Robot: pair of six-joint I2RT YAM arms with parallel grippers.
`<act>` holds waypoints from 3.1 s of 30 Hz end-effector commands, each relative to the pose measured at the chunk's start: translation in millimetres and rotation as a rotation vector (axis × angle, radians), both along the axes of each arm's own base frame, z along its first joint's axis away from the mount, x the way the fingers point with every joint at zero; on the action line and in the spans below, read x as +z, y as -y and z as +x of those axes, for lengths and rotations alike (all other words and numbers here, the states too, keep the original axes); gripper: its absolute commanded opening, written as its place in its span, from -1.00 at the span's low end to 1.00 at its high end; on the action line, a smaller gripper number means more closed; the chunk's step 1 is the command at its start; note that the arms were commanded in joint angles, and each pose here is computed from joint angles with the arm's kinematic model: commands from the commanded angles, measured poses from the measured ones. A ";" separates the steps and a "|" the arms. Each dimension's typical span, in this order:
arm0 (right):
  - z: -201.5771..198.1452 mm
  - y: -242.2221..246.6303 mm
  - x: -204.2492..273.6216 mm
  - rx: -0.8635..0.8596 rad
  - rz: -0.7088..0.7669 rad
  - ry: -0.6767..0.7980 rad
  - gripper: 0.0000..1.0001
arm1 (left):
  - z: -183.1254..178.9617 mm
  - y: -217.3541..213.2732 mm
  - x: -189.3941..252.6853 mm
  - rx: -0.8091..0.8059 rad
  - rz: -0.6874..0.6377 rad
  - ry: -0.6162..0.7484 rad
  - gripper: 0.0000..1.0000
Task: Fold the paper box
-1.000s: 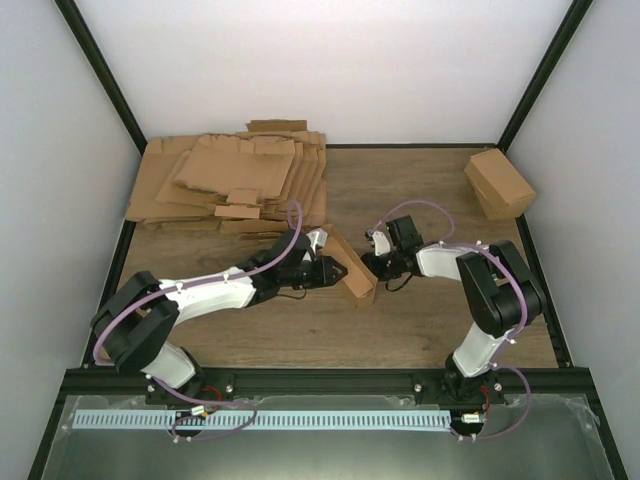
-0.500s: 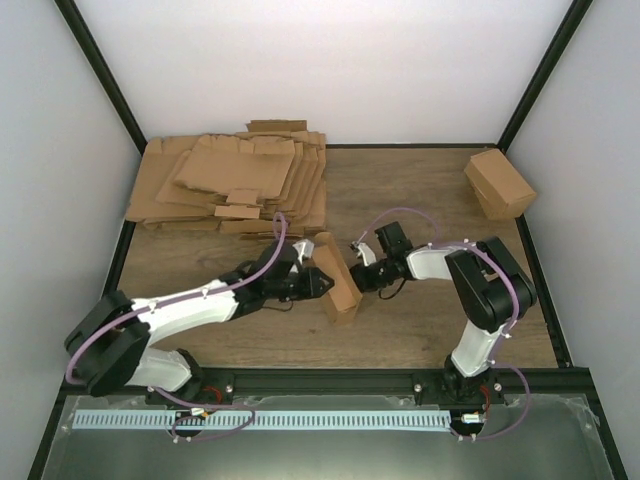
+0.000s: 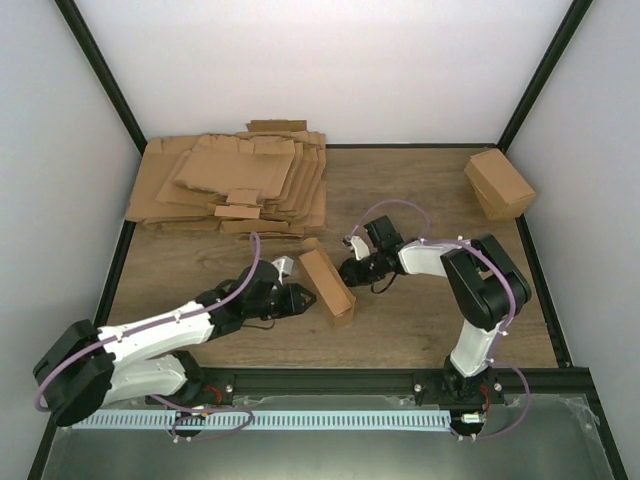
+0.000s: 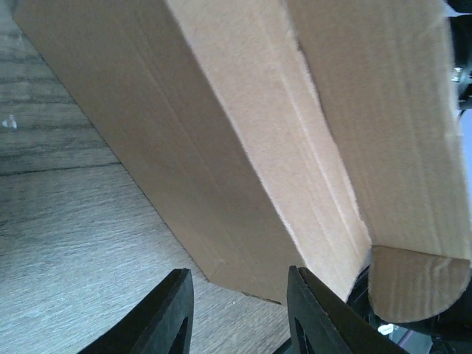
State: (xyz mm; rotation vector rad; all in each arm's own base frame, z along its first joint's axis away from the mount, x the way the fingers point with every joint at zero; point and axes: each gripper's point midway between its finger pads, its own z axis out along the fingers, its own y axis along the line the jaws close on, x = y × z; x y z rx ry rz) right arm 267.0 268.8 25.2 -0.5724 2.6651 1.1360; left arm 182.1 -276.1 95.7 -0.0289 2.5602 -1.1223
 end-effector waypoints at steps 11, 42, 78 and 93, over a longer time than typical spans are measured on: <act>21.0 38.1 117.1 -0.203 -0.198 0.310 0.27 | 57.6 -58.5 56.0 0.048 0.042 0.207 -0.11; -78.8 42.1 83.6 -0.119 -0.638 0.294 0.85 | 148.0 -42.9 66.6 -0.118 0.077 0.436 0.50; -78.0 42.9 82.6 -0.227 -0.603 0.255 0.48 | 143.3 -0.6 43.2 -0.308 0.268 0.502 -0.59; -76.8 38.2 87.1 -0.248 -0.567 0.243 0.48 | 124.7 -0.5 17.5 -0.197 0.309 0.409 -0.92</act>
